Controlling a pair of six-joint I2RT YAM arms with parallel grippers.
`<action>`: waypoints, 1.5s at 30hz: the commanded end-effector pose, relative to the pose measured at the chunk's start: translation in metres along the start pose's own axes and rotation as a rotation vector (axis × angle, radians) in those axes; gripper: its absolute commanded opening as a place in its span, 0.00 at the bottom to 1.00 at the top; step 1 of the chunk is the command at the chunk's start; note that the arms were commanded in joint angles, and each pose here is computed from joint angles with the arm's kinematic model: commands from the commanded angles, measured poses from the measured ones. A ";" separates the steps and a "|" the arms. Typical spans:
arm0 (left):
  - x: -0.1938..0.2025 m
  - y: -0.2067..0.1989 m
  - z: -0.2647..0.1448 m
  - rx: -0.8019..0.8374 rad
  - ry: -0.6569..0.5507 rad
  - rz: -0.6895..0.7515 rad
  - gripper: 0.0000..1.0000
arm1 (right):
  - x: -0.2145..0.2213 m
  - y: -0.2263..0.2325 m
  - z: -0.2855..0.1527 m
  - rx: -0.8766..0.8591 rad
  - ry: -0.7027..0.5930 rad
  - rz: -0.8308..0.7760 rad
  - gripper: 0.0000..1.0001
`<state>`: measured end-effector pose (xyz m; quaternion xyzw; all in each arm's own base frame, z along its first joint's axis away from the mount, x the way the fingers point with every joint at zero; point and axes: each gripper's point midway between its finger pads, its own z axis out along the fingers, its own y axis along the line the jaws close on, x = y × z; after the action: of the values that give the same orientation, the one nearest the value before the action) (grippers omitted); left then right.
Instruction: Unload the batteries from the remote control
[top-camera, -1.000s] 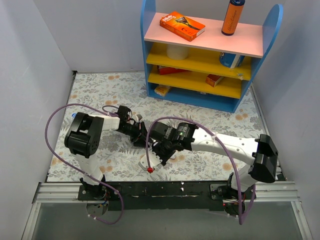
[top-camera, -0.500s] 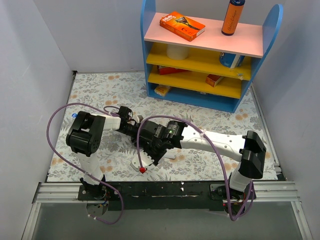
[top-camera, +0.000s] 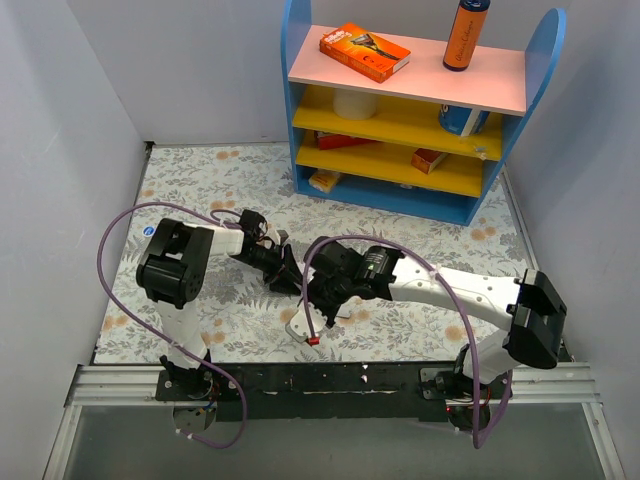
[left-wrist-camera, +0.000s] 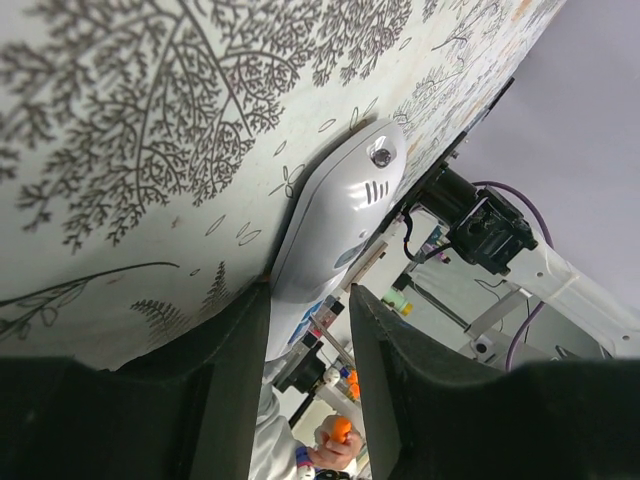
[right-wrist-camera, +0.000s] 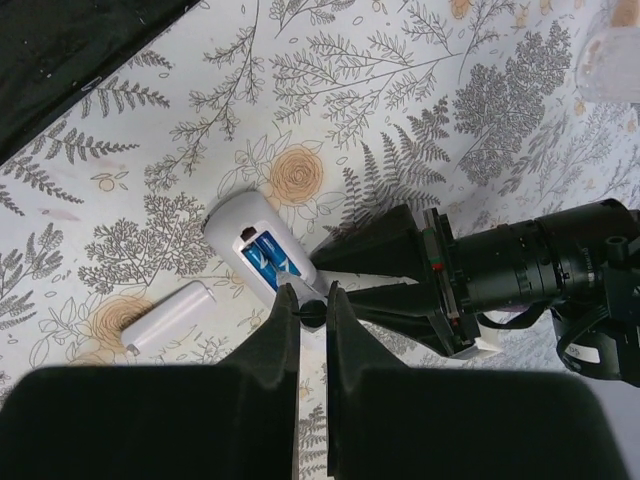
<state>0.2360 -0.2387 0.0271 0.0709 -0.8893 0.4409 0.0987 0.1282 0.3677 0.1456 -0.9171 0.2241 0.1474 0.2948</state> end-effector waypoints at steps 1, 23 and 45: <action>-0.013 0.018 0.008 -0.095 -0.042 0.032 0.38 | 0.076 -0.003 0.001 0.045 0.218 -0.059 0.01; -0.030 0.021 0.019 -0.117 -0.022 0.029 0.36 | 0.088 0.017 0.014 0.089 0.143 -0.036 0.01; -0.026 0.048 0.026 -0.208 -0.015 -0.018 0.32 | 0.088 0.059 -0.008 0.179 0.170 0.075 0.01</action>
<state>0.2523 -0.2423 0.0217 0.0669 -0.8952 0.4251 0.1157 0.1596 0.3296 0.1438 -0.8661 0.2385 0.1168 0.4236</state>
